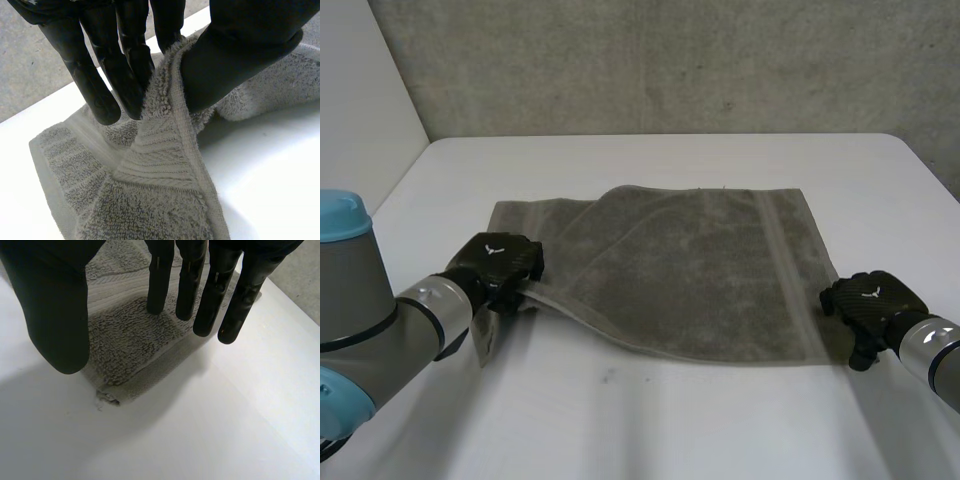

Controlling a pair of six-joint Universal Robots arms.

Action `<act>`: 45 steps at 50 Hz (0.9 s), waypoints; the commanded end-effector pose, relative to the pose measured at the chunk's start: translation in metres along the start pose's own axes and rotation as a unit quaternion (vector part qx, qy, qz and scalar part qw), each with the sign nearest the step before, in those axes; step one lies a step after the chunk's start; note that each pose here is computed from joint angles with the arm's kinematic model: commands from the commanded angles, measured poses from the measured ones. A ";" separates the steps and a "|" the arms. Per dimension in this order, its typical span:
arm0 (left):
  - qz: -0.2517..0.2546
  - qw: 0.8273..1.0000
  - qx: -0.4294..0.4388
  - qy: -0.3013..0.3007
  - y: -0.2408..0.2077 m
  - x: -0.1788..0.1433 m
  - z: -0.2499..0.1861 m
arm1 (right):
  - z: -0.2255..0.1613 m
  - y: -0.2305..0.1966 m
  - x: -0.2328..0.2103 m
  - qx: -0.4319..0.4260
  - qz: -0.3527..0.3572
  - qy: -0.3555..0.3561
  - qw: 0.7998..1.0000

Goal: Fold the towel.

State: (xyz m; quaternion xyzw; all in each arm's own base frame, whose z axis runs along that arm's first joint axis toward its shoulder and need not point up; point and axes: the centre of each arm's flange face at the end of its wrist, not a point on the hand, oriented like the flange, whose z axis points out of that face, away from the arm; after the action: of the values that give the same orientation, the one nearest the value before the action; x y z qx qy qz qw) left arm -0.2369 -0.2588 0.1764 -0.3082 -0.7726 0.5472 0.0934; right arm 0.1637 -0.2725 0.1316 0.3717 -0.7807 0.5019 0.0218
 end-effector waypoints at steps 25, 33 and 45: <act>-0.002 1.000 -0.007 0.003 0.005 0.002 0.001 | 0.029 0.000 0.008 0.035 -0.013 0.020 0.999; -0.002 1.000 -0.010 0.005 0.007 0.003 0.000 | 0.035 -0.002 0.012 0.040 -0.012 0.024 0.999; -0.003 1.000 -0.015 0.006 0.010 0.004 0.001 | 0.035 -0.010 0.020 0.051 -0.016 0.038 0.998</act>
State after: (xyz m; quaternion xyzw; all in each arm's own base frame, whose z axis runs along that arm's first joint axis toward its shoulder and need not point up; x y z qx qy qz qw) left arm -0.2367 -0.2555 0.1694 -0.3100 -0.7787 0.5370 0.0951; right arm 0.1680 -0.3124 0.1212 0.3693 -0.7524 0.5445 0.0333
